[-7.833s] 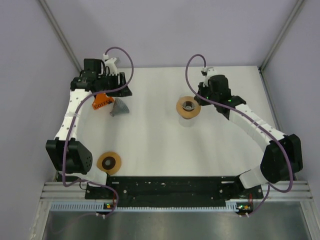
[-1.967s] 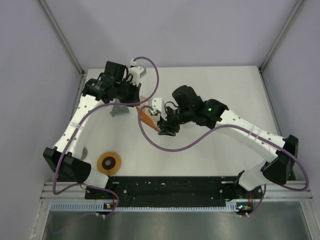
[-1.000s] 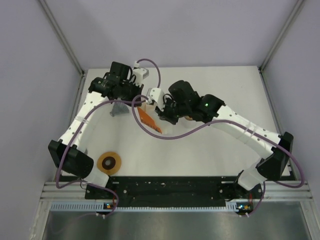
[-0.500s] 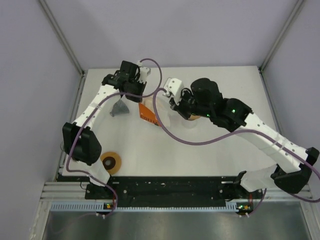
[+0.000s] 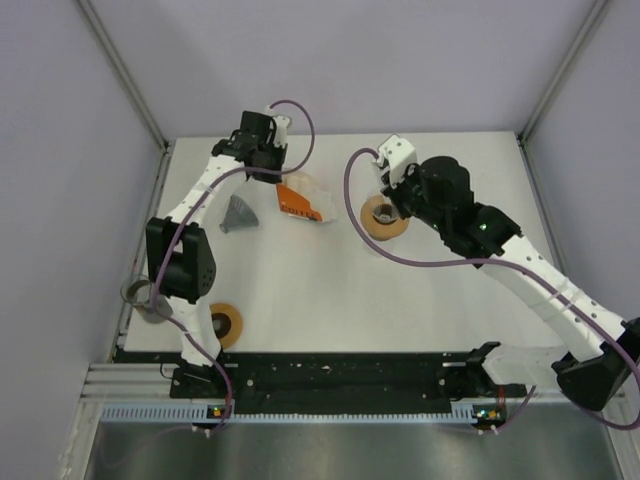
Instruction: Place the coffee filter in the dripper
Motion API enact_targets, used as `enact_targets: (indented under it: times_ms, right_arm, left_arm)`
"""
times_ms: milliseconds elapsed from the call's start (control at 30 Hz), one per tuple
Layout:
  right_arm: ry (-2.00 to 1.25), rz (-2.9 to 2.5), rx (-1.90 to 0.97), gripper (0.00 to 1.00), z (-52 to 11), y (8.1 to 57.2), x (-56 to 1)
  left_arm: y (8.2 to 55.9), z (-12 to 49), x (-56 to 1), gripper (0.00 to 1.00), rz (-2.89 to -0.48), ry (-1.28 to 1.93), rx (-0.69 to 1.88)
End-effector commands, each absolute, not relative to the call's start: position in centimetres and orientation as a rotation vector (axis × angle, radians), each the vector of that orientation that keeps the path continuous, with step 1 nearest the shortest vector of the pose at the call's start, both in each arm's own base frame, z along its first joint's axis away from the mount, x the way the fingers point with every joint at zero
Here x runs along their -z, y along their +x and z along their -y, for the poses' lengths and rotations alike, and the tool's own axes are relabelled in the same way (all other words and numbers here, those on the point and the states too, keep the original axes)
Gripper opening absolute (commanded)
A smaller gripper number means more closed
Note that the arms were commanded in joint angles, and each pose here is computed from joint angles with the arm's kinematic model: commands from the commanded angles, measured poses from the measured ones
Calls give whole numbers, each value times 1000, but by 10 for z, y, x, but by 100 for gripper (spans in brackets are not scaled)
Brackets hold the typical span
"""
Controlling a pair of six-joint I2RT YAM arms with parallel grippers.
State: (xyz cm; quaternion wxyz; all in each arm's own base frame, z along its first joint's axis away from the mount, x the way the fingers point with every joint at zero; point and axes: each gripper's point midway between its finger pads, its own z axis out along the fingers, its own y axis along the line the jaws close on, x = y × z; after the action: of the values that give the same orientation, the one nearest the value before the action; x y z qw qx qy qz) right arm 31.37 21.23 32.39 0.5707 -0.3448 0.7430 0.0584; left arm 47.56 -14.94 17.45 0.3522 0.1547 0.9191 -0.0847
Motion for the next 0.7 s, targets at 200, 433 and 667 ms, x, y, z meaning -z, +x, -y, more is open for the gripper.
enact_targets:
  times_ms: [200, 433, 667]
  right_arm:
    - [-793, -1711, -116, 0, -222, 339, -307]
    - [-841, -1776, -105, 0, -225, 341, -270]
    - [-880, -1791, -110, 0, -229, 341, -258]
  left_arm:
    - [508, 133, -178, 0, -2293, 350, 195]
    - [501, 134, -168, 1, -2313, 392, 203]
    - [497, 139, -180, 13, -2304, 397, 250]
